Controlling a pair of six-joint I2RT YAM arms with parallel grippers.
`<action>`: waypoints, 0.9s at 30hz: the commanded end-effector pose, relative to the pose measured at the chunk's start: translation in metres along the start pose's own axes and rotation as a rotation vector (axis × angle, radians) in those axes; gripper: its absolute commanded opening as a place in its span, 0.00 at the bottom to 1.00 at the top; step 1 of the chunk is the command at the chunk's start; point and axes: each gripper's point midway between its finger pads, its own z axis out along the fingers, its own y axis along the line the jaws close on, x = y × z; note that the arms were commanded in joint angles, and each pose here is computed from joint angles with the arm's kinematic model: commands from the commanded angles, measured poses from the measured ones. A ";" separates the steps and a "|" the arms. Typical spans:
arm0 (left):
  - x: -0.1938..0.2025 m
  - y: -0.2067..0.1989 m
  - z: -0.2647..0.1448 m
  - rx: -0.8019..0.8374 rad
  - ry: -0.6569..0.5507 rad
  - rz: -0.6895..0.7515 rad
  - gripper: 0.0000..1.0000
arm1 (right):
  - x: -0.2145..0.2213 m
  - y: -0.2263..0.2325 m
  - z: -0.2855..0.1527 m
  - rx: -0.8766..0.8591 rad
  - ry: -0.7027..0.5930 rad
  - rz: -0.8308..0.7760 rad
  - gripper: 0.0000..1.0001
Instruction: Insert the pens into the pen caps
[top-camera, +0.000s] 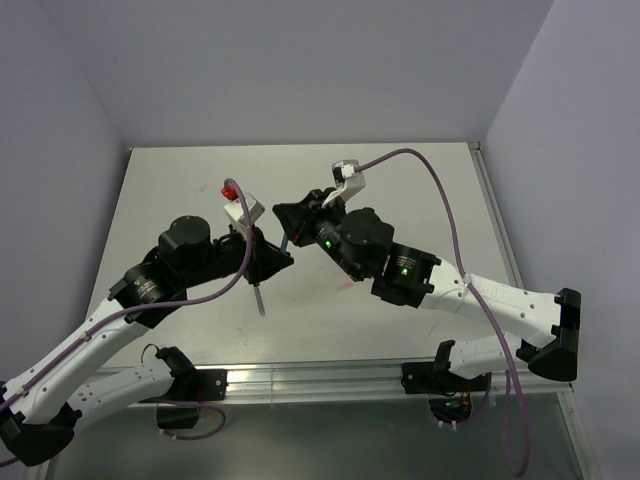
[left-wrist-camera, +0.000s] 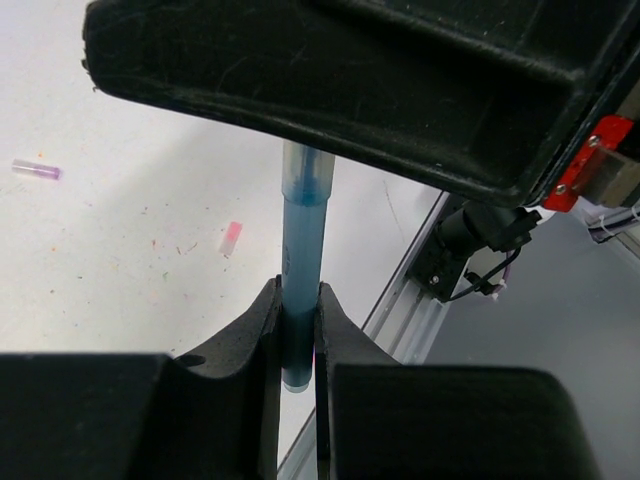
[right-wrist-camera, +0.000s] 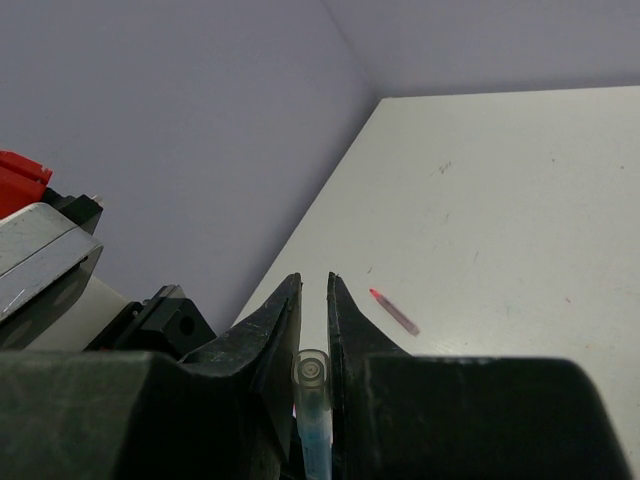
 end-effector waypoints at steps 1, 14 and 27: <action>-0.204 -0.029 -0.066 -0.041 -0.761 0.106 0.00 | 0.163 -0.024 -0.053 0.001 0.581 -0.156 0.00; -0.133 -0.024 -0.021 0.076 -0.562 0.059 0.00 | 0.088 -0.030 -0.028 0.104 0.441 -0.117 0.00; -0.120 -0.016 -0.014 0.064 -0.540 0.034 0.18 | 0.068 -0.031 -0.016 0.134 0.425 -0.125 0.00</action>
